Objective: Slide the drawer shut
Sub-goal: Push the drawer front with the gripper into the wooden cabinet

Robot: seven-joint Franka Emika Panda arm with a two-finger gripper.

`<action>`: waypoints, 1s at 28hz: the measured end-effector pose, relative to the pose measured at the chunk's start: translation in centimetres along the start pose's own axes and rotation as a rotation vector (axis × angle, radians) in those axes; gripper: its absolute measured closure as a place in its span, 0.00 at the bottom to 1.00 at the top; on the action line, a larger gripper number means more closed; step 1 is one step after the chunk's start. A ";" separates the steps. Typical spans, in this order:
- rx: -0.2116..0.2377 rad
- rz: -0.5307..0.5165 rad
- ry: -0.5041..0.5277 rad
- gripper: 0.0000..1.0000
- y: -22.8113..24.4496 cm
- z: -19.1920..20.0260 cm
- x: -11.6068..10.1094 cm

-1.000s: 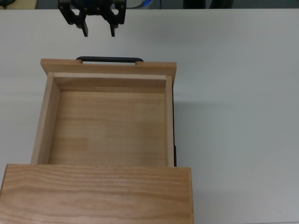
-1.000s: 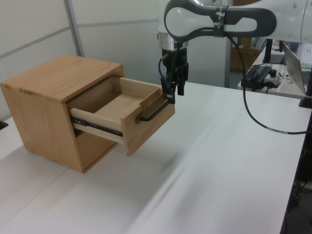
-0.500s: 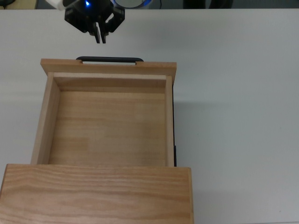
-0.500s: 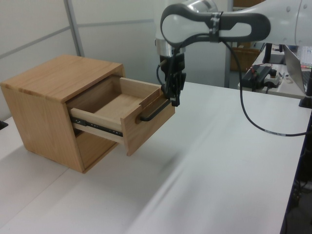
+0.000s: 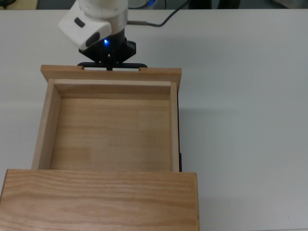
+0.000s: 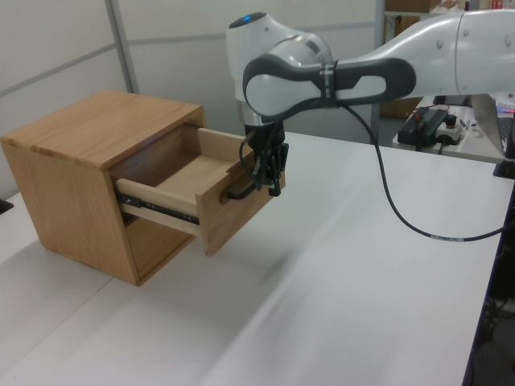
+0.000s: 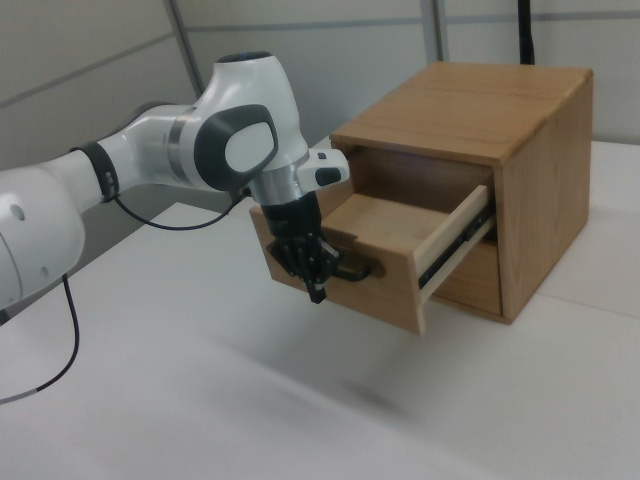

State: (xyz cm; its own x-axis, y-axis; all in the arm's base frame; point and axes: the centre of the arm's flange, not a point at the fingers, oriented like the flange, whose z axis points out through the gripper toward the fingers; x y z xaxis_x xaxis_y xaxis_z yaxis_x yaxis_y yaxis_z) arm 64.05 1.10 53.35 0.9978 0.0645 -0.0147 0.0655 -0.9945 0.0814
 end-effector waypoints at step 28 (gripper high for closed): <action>-0.019 0.051 0.468 0.99 -0.2 3.0 8.5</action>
State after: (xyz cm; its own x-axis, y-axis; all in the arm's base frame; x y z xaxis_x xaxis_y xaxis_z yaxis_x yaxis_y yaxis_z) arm 72.50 1.59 50.26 0.8963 0.0502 0.4407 0.0124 -0.9960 0.0883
